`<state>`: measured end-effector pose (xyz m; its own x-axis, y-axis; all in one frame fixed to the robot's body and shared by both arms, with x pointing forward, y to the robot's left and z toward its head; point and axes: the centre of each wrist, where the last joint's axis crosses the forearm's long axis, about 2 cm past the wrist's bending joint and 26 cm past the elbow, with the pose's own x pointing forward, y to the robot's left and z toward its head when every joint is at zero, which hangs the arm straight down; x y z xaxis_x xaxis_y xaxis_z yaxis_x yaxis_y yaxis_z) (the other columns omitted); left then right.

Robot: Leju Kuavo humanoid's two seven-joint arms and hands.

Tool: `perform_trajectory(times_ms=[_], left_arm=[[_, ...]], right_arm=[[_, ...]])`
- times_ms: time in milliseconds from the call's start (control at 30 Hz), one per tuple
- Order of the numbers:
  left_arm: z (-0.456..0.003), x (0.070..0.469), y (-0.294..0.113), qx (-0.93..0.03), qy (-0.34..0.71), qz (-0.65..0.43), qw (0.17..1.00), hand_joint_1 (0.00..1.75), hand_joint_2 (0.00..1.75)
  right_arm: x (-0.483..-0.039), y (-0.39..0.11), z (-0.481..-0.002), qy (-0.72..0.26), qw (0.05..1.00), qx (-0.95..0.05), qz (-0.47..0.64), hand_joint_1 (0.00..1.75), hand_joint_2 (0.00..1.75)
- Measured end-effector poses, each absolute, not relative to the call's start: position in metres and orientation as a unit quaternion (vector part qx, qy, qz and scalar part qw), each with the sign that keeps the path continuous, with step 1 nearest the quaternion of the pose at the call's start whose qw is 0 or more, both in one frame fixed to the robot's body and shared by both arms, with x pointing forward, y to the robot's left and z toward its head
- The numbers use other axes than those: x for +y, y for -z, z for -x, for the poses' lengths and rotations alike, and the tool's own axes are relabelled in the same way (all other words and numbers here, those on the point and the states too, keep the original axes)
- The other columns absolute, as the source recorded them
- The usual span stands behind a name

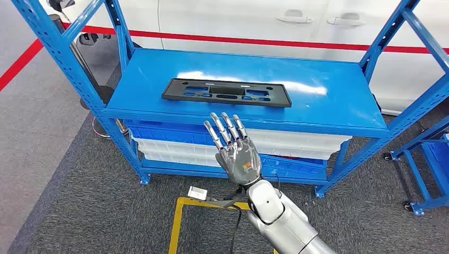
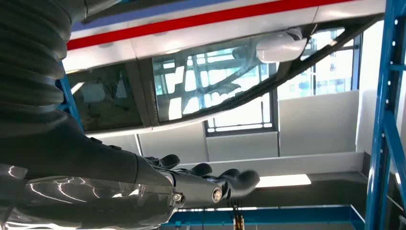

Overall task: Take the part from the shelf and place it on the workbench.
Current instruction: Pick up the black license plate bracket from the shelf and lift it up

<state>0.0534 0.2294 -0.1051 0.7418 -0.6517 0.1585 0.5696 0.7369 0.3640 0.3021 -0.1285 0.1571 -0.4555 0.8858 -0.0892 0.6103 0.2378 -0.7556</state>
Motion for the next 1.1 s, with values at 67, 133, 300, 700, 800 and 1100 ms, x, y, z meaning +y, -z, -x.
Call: perform_trajectory(times_ms=[67, 133, 300, 700, 800, 1100], left_arm=[[-0.053, 0.229, 0.105, -0.138, 0.331, -0.147, 0.922, 0.0, 0.0], [-0.052, 0.229, 0.105, -0.138, 0.331, -0.146, 0.922, 0.0, 0.0], [-0.054, 0.225, 0.105, -0.141, 0.334, -0.141, 0.921, 0.0, 0.0], [-0.046, 0.226, 0.106, -0.129, 0.336, -0.141, 0.922, 0.0, 0.0], [-0.047, 0.226, 0.106, -0.126, 0.333, -0.139, 0.924, 0.0, 0.0], [-0.054, 0.226, 0.105, -0.138, 0.329, -0.143, 0.923, 0.0, 0.0]], right_arm=[[-0.129, -0.156, -0.301, -0.378, 0.184, -0.765, 0.488, 0.0, 1.75], [-0.129, -0.154, -0.3, -0.379, 0.186, -0.764, 0.488, 0.0, 1.75], [-0.13, -0.155, -0.301, -0.375, 0.191, -0.763, 0.491, 0.0, 1.75], [-0.124, -0.15, -0.294, -0.381, 0.195, -0.767, 0.478, 0.0, 1.75], [-0.121, -0.148, -0.292, -0.389, 0.194, -0.776, 0.457, 0.0, 1.75], [-0.121, -0.128, -0.301, -0.412, 0.277, -0.784, 0.373, 0.0, 1.75]])
